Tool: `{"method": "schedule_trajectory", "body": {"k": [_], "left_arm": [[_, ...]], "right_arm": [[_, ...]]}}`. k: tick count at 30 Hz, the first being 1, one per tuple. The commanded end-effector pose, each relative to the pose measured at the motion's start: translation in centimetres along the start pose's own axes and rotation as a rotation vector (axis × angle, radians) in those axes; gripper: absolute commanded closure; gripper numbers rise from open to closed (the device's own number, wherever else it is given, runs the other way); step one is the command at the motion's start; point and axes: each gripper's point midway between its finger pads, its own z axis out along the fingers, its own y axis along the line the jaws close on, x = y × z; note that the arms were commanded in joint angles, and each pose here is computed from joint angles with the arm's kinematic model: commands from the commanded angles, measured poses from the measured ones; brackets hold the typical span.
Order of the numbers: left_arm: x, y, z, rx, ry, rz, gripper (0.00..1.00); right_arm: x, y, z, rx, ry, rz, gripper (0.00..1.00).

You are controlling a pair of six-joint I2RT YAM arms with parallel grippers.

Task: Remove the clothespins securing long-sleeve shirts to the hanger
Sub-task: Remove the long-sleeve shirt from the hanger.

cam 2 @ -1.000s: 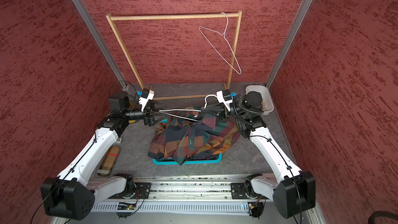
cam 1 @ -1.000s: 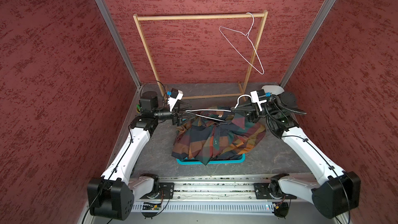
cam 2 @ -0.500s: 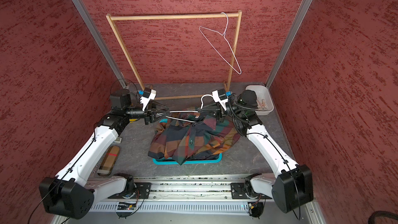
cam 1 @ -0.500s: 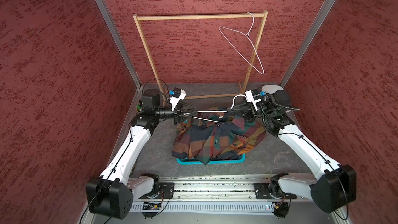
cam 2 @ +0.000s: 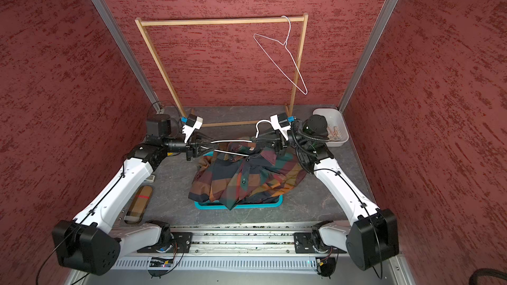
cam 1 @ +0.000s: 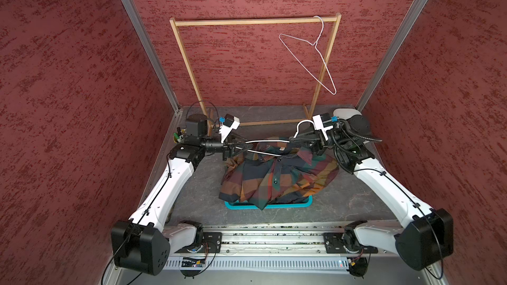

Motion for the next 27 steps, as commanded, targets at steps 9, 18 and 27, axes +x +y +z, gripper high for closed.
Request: {"method": "schedule_trajectory", "body": {"k": [9,18,27], "left_arm": [[-2.3,-2.1,-1.4,-0.051,-0.029,0.109,1.0],[-3.8,-2.9,-3.9,-0.277,-0.035,0.21,1.0],[-5.4,-0.8,-6.6,-0.575,-0.081,0.271,1.0]], "right_arm": [[-0.9,-2.1,0.0,0.13,-0.002,-0.011,0.73],[0.3,-5.8,-2.9,0.491,0.038,0.061,0.48],[3.0,-6.6,-8.2,0.853,0.103,0.199,0.41]]}}
